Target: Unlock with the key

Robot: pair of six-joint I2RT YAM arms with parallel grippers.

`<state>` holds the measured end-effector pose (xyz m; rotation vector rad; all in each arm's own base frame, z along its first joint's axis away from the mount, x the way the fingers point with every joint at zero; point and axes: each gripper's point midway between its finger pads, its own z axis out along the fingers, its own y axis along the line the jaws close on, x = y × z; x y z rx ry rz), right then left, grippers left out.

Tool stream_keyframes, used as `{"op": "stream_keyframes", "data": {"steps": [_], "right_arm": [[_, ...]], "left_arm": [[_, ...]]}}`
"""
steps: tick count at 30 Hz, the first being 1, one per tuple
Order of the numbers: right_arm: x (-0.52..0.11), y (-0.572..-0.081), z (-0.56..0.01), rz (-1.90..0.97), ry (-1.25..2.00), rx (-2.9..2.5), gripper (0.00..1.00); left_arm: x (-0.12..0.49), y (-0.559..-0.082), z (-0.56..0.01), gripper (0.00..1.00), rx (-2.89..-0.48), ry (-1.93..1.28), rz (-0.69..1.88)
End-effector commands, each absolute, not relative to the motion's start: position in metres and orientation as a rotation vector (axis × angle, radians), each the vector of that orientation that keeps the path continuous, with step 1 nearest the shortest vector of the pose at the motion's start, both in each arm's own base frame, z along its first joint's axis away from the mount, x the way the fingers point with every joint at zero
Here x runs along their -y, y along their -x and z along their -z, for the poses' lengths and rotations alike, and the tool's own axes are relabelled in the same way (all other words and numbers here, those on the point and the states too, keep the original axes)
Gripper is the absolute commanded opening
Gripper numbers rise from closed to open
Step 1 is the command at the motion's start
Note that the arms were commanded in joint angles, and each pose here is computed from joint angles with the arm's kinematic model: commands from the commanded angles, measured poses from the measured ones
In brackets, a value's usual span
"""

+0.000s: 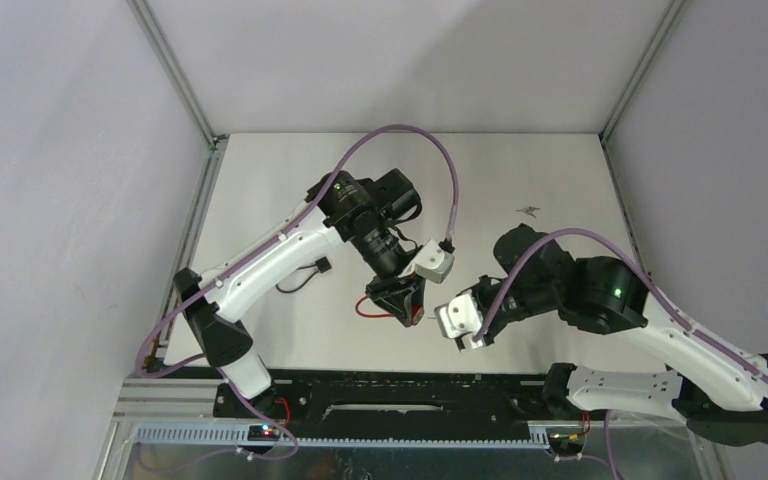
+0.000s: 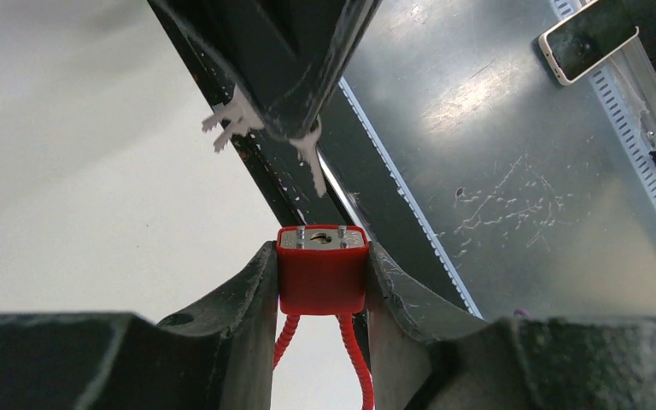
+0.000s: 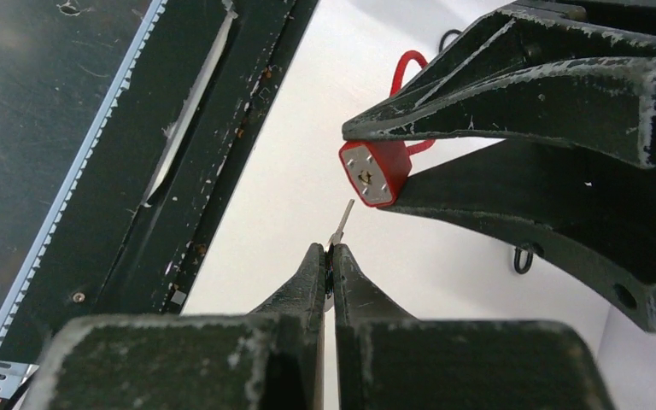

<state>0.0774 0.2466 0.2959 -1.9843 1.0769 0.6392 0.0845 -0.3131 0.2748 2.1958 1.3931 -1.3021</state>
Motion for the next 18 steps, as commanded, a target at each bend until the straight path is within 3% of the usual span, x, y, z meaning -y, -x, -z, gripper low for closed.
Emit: {"op": "stream_keyframes", "data": {"steps": [1,18], "right_arm": [[-0.2602,-0.0879,-0.3098,-0.613,1.915,-1.090,0.00],[-0.2670,-0.0831,-0.3075,-0.706,1.912,-1.109,0.00]], "left_arm": [[0.3201,-0.0796,-0.2937,0.00,-1.260,-2.179,1.328],[0.3182,-0.0812,-0.2916,0.00,-1.232,-2.184,1.299]]}}
